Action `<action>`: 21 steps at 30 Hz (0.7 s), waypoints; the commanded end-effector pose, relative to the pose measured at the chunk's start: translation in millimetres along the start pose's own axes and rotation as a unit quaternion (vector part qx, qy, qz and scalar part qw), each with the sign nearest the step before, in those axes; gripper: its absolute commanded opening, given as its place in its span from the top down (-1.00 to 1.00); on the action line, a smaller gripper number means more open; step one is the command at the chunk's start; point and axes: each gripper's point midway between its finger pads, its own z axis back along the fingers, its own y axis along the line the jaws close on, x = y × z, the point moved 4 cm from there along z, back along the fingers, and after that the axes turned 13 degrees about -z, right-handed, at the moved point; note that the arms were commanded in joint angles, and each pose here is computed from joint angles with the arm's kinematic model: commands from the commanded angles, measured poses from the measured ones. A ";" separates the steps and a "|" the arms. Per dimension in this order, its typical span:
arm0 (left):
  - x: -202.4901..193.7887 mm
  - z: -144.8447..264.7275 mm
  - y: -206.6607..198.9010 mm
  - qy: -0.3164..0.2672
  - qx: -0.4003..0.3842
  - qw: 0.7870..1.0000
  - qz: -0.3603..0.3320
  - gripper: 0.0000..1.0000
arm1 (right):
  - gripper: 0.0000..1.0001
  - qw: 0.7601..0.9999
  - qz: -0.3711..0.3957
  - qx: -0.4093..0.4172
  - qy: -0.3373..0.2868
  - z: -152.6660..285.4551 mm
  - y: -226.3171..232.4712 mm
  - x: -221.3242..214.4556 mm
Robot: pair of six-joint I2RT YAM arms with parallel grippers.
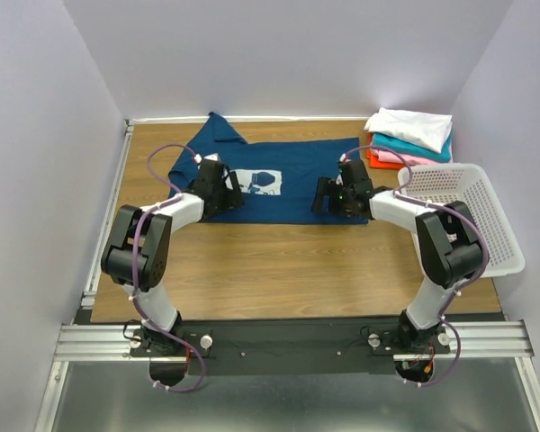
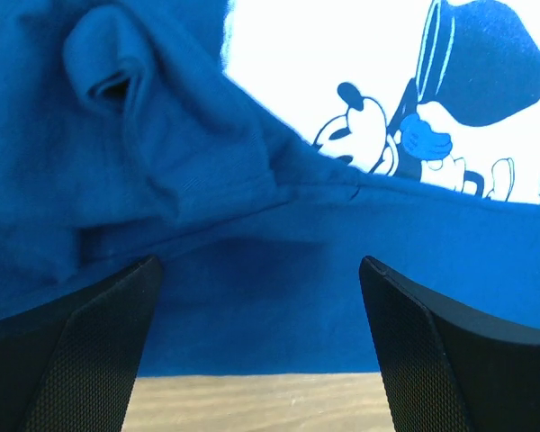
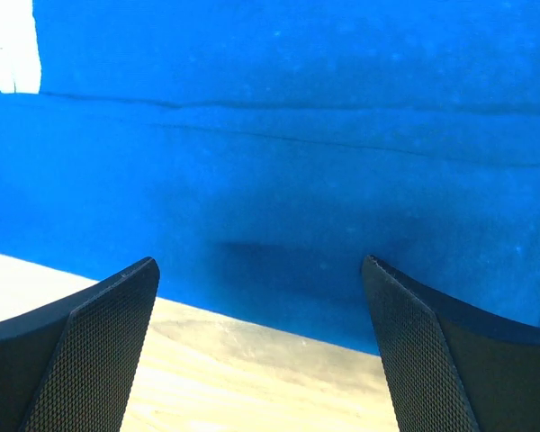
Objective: Fold and stack the t-shirts
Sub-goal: Fold the tshirt
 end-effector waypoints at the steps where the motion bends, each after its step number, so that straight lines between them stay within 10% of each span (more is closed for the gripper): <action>1: -47.0 15.4 6.2 0.048 0.017 0.998 0.027 -0.97 | -1.00 0.999 -0.018 -0.045 0.009 10.4 -26.0 -21.9; 8: -94.0 57.4 -7.7 0.064 0.011 0.997 0.050 -0.97 | -1.00 0.998 -0.041 -0.037 0.042 38.8 -44.0 -64.2; 21: -33.8 89.6 38.2 -0.034 0.172 0.980 0.091 -0.97 | -1.00 1.000 -0.020 -0.010 0.019 59.7 -40.3 -61.8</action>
